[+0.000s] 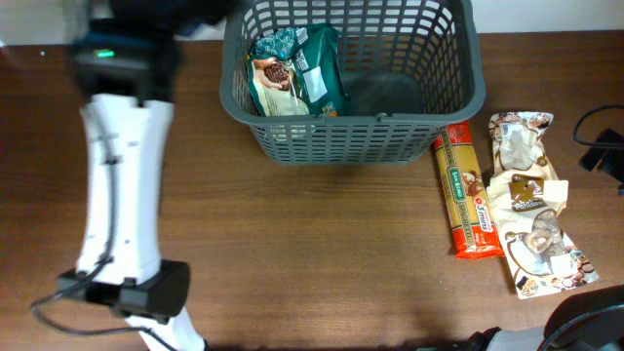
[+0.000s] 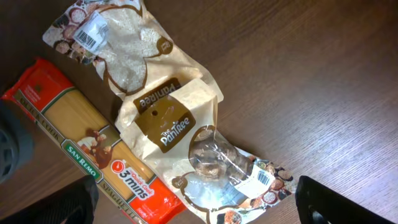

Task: Pack container
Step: 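Grasp the Kleenex tissue packs with the left gripper and lift, then place the tissue packs into the grey basket and release, then move the left gripper down onto the mint-green toilet-tissue pack and grasp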

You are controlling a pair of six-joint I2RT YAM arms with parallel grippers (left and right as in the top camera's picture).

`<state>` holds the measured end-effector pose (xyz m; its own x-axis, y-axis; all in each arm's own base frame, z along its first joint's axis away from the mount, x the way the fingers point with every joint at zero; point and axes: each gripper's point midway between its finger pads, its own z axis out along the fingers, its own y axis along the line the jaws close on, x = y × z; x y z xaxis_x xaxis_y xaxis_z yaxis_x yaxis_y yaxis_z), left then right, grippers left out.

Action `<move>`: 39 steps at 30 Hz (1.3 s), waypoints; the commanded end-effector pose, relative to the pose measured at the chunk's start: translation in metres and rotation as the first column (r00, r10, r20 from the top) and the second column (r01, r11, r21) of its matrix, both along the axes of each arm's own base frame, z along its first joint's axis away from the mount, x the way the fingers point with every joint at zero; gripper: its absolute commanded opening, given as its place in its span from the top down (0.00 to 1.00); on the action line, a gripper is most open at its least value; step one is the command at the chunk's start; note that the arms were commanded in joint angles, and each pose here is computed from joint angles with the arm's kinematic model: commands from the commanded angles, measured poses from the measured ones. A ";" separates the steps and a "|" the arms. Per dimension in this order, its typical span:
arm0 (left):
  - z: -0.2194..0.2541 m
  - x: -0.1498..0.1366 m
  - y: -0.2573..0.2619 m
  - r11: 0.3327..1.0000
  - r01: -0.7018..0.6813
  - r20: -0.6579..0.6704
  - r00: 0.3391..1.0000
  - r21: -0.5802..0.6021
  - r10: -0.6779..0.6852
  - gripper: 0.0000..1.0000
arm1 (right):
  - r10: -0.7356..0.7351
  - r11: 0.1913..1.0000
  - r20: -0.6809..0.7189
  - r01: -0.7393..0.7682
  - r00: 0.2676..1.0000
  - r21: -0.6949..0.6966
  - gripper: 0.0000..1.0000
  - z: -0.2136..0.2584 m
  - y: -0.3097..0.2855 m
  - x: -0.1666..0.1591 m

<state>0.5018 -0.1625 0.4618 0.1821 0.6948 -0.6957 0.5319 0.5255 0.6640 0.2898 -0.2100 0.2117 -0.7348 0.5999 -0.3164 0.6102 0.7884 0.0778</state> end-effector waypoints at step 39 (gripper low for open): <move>-0.094 -0.024 0.261 0.432 -0.879 -0.730 0.428 -0.201 0.532 0.11 | 0.015 0.999 -0.014 -0.015 1.000 0.051 0.01 -0.003 0.011 -0.004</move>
